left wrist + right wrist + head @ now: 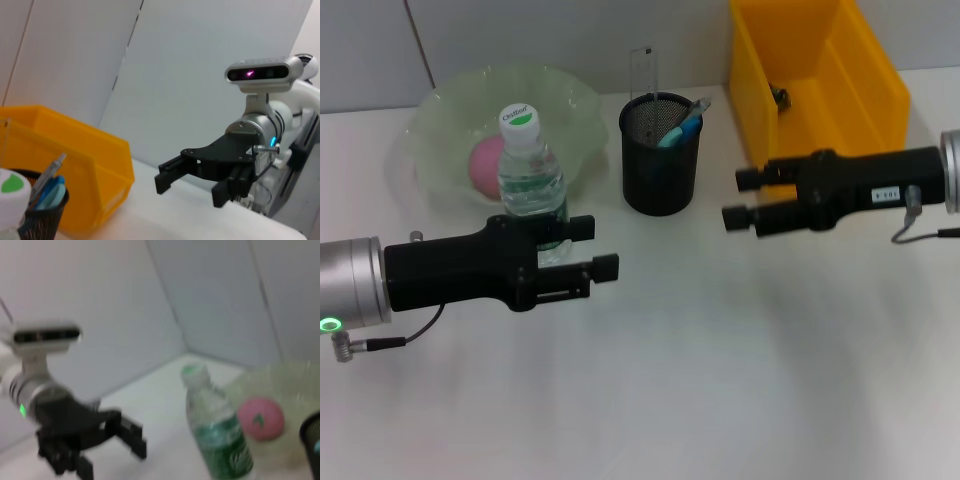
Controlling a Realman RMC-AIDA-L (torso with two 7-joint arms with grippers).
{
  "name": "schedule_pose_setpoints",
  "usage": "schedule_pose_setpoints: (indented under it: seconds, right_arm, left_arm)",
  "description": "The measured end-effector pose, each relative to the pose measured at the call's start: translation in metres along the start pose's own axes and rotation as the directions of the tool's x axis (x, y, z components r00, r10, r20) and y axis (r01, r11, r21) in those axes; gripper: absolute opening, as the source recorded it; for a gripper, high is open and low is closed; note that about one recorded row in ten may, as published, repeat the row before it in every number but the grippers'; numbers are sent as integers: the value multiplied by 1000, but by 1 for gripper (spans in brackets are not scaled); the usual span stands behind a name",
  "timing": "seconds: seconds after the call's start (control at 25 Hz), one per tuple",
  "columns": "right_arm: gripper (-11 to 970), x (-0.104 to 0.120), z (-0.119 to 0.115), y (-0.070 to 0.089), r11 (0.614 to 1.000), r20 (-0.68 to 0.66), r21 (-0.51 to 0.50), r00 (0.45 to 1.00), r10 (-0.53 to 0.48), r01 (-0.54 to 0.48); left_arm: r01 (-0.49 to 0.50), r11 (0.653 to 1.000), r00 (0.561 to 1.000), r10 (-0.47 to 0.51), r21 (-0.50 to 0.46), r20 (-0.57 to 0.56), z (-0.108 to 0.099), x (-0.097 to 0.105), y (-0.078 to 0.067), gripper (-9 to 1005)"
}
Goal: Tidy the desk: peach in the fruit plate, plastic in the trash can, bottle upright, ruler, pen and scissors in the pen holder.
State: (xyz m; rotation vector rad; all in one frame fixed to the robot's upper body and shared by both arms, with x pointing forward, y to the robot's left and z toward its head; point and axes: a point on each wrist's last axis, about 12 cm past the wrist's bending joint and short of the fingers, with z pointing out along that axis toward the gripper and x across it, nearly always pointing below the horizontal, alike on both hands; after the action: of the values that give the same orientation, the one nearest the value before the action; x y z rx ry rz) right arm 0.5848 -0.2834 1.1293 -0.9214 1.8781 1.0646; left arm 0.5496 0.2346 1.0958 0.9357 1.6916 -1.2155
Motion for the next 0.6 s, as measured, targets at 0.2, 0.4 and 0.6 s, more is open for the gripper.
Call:
schedule_pose_setpoints:
  seconds: [0.2,0.4,0.6]
  right_arm:
    - [811,1,5,2,999,-83,-40,997,-6,3]
    - [811,9,8,2,999,-165,-34,986,0,-6]
    - [811,14,4,2,1000,-175,-26,985,6,-11]
  left_arm:
    - [-4,1000,1000,5,1,-17,0,0,1,778]
    - [-10,1000,995,9,-9,-103,2,7,4,789]
    - [-11,1000,987,11,0,-158,-3,15,2,805]
